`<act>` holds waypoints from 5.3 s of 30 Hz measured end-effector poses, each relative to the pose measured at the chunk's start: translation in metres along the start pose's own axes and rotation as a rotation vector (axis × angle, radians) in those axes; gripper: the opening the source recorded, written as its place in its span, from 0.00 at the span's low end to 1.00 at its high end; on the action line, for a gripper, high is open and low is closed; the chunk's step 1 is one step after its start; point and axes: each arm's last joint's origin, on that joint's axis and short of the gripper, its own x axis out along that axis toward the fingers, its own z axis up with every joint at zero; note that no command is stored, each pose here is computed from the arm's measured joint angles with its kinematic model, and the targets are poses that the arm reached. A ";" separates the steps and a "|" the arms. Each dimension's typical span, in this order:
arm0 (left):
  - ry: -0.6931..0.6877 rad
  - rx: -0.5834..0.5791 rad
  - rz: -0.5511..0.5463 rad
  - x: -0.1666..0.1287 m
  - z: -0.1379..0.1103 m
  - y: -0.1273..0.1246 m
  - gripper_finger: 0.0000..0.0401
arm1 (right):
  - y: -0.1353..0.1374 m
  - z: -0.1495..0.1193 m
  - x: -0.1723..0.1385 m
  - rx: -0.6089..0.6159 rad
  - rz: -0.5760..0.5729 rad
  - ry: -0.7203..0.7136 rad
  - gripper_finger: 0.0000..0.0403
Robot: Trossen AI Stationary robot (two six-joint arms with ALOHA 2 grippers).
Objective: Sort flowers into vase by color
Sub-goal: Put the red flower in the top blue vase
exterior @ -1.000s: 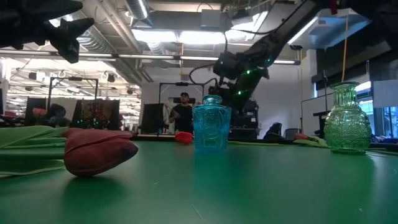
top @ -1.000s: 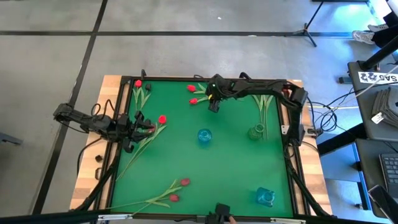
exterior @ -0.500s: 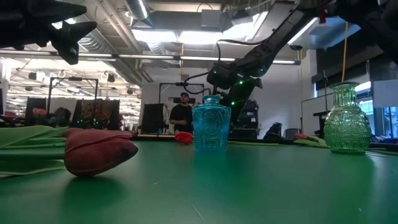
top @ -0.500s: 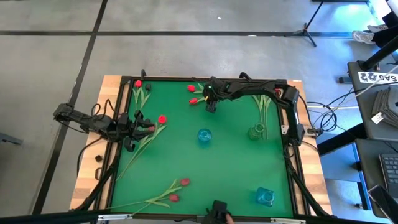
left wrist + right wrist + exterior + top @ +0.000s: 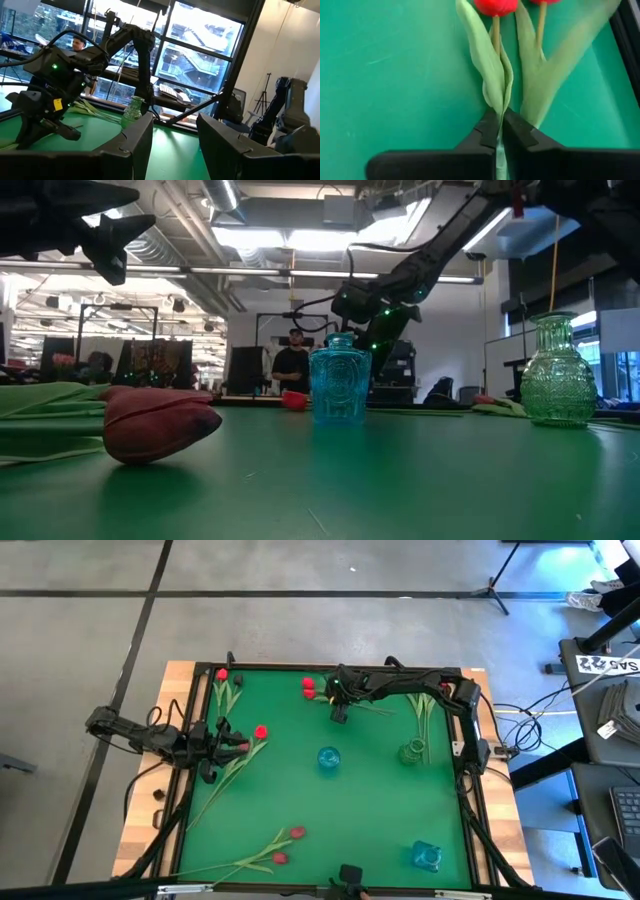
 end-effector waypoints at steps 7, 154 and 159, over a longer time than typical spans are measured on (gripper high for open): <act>0.000 0.000 0.000 0.000 0.000 0.000 0.38 | 0.014 0.032 -0.050 -0.040 -0.060 -0.102 0.03; -0.053 0.054 -0.042 0.000 0.005 -0.002 0.38 | 0.034 0.021 -0.176 0.468 -0.166 -0.003 0.51; -0.033 0.060 -0.059 0.000 0.003 -0.002 0.38 | 0.006 0.016 -0.117 0.535 -0.102 0.019 0.51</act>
